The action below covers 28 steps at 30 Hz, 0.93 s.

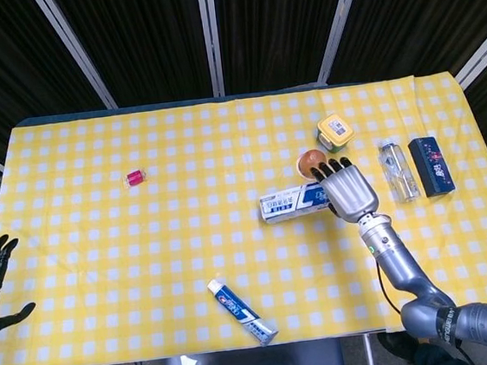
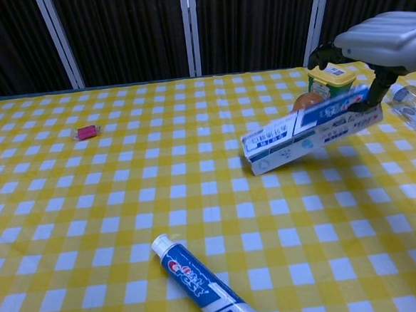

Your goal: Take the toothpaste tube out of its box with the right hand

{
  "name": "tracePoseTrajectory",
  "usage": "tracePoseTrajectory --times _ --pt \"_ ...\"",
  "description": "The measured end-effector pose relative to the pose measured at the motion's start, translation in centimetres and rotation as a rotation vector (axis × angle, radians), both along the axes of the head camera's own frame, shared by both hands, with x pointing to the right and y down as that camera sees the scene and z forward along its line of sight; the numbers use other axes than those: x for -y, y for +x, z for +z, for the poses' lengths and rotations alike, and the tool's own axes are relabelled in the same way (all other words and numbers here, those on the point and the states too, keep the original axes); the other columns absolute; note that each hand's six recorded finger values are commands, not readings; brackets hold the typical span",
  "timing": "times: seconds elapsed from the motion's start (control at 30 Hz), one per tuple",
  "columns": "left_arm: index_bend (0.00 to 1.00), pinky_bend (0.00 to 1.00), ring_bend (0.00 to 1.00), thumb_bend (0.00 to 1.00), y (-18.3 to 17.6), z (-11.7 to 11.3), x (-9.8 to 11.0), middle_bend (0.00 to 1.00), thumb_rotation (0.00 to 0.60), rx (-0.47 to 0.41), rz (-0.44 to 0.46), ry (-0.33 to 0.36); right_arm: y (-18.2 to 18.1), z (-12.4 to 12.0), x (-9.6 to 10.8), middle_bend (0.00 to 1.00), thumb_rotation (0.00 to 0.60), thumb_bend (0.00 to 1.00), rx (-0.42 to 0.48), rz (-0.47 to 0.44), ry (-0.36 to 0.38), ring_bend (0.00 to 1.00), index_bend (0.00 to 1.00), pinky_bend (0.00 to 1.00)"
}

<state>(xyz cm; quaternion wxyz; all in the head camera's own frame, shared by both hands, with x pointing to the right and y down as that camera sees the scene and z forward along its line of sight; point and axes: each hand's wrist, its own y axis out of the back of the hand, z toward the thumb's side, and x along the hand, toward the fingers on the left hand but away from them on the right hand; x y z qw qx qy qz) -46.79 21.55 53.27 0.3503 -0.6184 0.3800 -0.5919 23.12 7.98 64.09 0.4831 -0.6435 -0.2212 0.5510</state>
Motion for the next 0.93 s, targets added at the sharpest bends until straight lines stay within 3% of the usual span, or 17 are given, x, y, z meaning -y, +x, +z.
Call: tracePoseTrajectory --times 0.17,0.33,0.57,0.63,0.87,0.93 --pt "0.00 0.00 0.00 0.00 0.0 0.2 0.0 0.00 0.600 0.001 -0.001 -0.006 -0.3 0.6 -0.6 0.07 0.600 0.03 0.062 0.038 -0.065 0.09 0.05 0.19" --pt "0.00 0.00 0.00 0.00 0.0 -0.1 0.0 0.00 0.600 -0.004 -0.003 0.000 0.2 -0.9 -0.8 0.07 0.600 0.03 0.089 0.041 -0.047 0.09 0.05 0.11" --pt "0.00 0.00 0.00 0.00 0.1 -0.7 -0.2 0.00 0.600 -0.019 0.002 0.015 3.7 -5.0 -1.8 0.07 0.600 0.00 0.118 0.023 0.079 0.04 0.06 0.02" --pt "0.00 0.00 0.00 0.00 0.1 -0.8 -0.2 0.00 0.600 -0.023 0.005 0.017 5.1 -6.3 -2.5 0.03 0.600 0.00 0.134 0.021 0.121 0.01 0.04 0.00" --pt "0.00 0.00 0.00 0.00 0.5 -0.5 -0.1 0.00 0.600 -0.045 0.036 0.050 13.0 -10.5 -6.0 0.00 0.600 0.00 0.153 0.070 0.288 0.00 0.00 0.00" --pt "0.00 0.00 0.00 0.00 0.6 -0.5 -0.1 0.00 0.600 -0.049 0.042 0.061 15.0 -11.0 -7.4 0.00 0.600 0.00 0.152 0.090 0.299 0.00 0.00 0.00"
